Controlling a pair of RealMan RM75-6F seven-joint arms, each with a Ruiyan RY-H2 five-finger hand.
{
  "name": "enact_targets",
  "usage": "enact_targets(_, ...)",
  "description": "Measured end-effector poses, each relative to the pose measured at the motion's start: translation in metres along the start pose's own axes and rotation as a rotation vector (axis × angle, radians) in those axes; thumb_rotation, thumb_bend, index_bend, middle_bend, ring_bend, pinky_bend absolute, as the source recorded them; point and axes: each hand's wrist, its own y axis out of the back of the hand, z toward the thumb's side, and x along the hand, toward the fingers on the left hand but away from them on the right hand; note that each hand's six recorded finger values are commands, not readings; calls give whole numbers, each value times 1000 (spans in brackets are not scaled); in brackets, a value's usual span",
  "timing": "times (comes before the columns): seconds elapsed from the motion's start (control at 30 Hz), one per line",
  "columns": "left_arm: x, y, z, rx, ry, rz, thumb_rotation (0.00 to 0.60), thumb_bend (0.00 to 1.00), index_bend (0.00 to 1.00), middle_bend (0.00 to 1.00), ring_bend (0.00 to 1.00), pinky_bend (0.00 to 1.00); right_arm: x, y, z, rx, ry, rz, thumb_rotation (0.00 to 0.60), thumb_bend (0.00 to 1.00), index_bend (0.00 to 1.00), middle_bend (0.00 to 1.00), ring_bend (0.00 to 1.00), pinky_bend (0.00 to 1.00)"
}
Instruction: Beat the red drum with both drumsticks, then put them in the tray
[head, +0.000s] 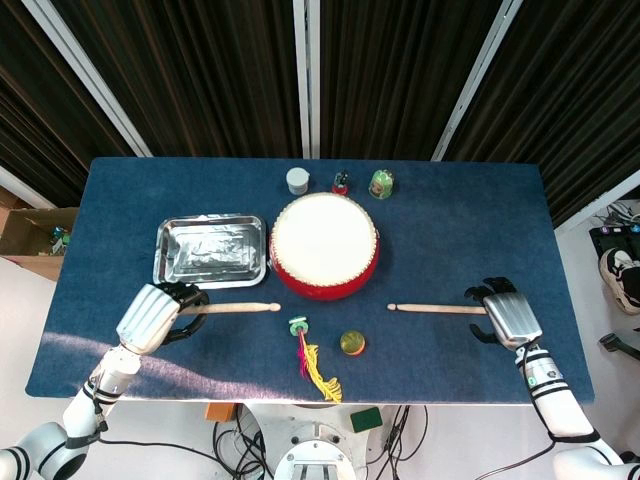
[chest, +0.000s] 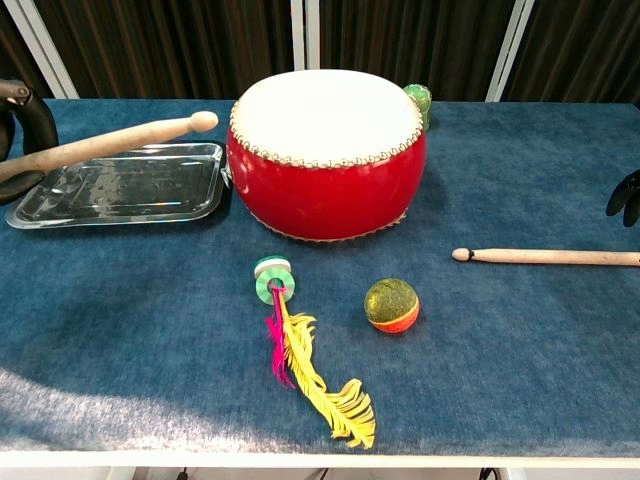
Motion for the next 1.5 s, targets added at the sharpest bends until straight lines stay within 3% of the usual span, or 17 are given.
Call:
enact_targets(0.47,-5,1,2,15,17,-23,600,606,695,683,634,761,-23,-22,28,181,13,-47,600,338,435,439,181,189)
enact_targets(0.7,-7,-1,1,18,28,-38,600,606,692,675,633,759,-26,-35,26,212,9,-22,600,367,491,465,207,198)
enact_targets(1.13,-7,-4,-1,16,37,-48,600,606,685,666,629,754,-32,-39,22,273,-3,-14,600,391,504,502,231,200)
enact_targets(1.37,-8,-4,-4,13,45,-47,600,606,684,663,629,753,-36,-41,24,283,1,-7,600,470,544,536,256,200)
enact_targets(1.5,-10,-4,-5,16,47,-47,600,606,684,663,629,753,-37,-40,24,287,10,-11,600,576,608,579,289,220)
